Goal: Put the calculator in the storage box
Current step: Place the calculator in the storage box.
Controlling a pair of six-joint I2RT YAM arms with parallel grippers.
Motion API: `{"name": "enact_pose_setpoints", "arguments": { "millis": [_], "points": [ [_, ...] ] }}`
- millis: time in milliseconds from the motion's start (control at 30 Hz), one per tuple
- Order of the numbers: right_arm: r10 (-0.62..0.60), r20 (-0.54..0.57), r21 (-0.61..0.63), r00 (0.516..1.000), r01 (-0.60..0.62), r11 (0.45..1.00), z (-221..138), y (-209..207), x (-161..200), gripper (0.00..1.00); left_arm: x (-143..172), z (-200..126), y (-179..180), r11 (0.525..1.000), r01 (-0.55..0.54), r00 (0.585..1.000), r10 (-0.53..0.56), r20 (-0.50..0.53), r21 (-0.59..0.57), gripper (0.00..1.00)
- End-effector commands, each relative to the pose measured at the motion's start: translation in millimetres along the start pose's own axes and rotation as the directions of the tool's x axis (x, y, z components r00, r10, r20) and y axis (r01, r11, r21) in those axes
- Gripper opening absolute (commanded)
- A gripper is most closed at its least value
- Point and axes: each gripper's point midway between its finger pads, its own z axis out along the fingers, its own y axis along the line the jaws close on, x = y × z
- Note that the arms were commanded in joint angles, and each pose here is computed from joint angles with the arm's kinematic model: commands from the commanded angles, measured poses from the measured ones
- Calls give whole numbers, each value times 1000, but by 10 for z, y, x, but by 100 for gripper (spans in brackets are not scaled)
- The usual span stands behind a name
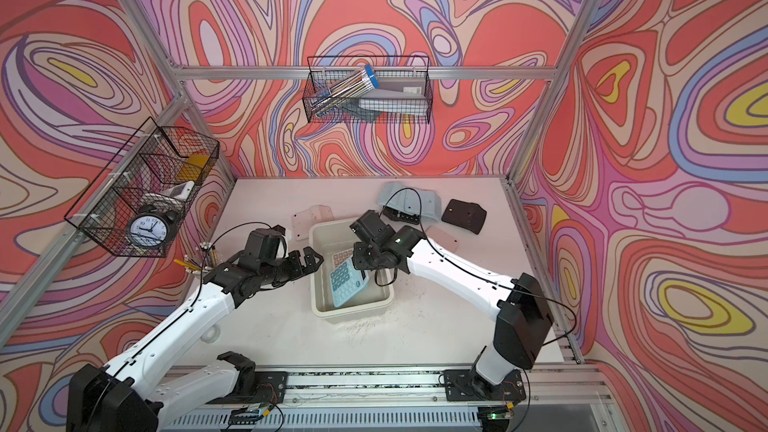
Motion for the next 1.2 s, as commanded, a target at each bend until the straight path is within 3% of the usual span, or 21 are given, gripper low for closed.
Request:
{"name": "enact_pose_setpoints", "arguments": {
  "millis": [0,333,633,700,800,933,1167],
  "points": [
    [34,30,112,999,-37,993,-40,-72,18,0,12,45,2,1000,-10,1000,10,-6,14,99],
    [31,-68,276,997,-11,961,346,-160,421,0,57,152,72,1000,6,1000,-6,-25,8,99],
    [54,-98,305,994,-22,952,444,-265,598,0,46,156,42,1000,4,1000,-3,-23,23,99],
    [50,-99,314,994,-16,949,436,-285,603,15,42,154,30,1000,3,1000,-3,-23,29,99],
    [42,-91,320,995,-11,947,423,-299,583,23,39,151,4,999,2,1000,-1,-24,40,99],
    [15,-83,323,996,13,946,375,-278,517,42,18,130,-17,999,-2,1000,3,-22,43,99],
    [-44,-74,241,996,61,969,226,-159,229,51,-37,103,-38,999,-13,1000,13,-15,32,99]
  ]
}}
